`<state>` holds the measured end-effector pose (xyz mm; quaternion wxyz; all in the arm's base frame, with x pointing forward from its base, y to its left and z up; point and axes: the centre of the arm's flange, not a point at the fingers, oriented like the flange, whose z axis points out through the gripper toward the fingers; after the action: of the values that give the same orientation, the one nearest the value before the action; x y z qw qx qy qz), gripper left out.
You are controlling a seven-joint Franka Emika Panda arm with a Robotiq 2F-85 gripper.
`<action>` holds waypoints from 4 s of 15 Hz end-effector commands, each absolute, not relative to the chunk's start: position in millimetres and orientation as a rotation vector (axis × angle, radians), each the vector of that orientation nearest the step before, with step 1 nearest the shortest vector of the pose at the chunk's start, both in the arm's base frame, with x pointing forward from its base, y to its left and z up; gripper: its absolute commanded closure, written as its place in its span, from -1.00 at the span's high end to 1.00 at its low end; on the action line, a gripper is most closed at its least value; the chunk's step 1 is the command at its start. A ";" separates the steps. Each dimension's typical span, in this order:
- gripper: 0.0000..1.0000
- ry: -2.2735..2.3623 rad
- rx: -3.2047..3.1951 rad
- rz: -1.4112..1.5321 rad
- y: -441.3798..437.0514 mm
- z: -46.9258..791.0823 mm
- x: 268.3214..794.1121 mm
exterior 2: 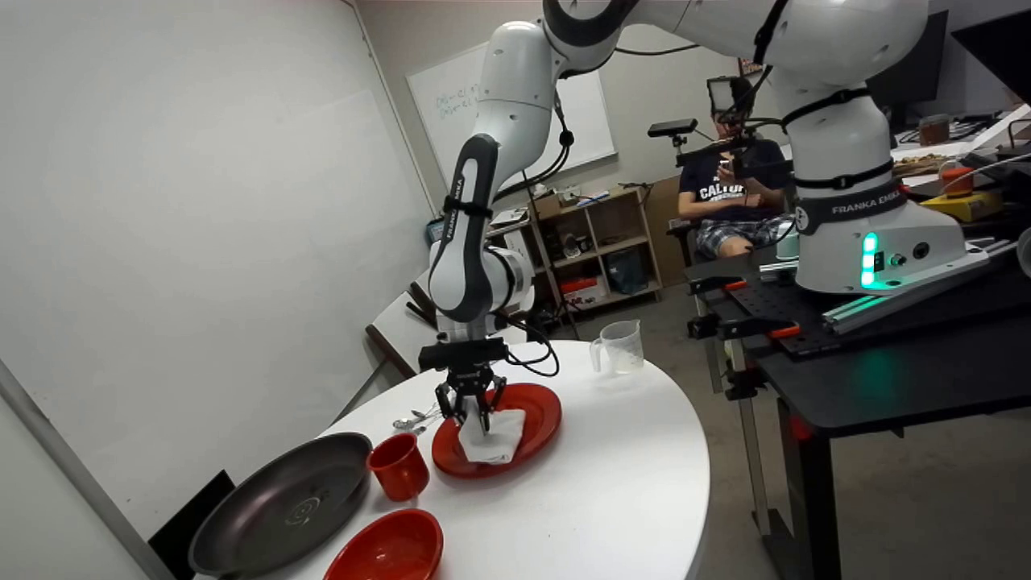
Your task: Pick up the cloth from the table and wipe the plate
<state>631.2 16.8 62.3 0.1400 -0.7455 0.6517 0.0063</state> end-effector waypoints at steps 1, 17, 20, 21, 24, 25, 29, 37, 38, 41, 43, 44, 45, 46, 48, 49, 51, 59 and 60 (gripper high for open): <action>-0.89 1.843 -2.147 -0.112 7.8 65.0 644.8; -0.88 2.062 -2.185 -0.634 -73.8 61.3 645.5; -0.88 2.058 -2.199 -0.610 -69.3 62.5 647.2; -0.88 2.056 -2.204 -0.576 -67.0 61.5 647.3; -0.88 2.046 -2.203 -0.442 -60.4 56.3 647.6; -0.88 2.045 -2.200 -0.411 -56.8 54.3 647.8; -0.88 2.055 -2.177 -0.326 -44.0 46.9 641.2; -0.88 2.131 -2.136 -0.126 -46.1 36.1 622.6; -0.88 2.141 -2.146 -0.064 -46.9 34.0 620.1; -0.88 2.161 -2.124 0.113 -51.8 32.8 615.9; -0.88 2.157 -2.095 0.223 -52.5 32.3 614.5; -0.88 2.143 -2.073 0.276 -52.3 32.8 614.5; -0.88 2.137 -2.056 0.306 -52.2 32.9 614.3; -0.88 2.122 -2.035 0.337 -51.6 33.5 615.0; -0.88 2.097 -2.010 0.364 -49.4 34.4 618.6; -0.88 2.077 -2.009 0.364 -46.6 35.1 621.6; -0.88 2.026 -2.019 0.323 -38.8 36.2 628.9; -0.89 1.821 -2.166 0.214 2.1 38.6 662.1; -0.89 1.818 -2.177 0.193 2.7 38.5 664.2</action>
<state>651.4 -0.6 44.4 0.1427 -0.7444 0.6467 0.0856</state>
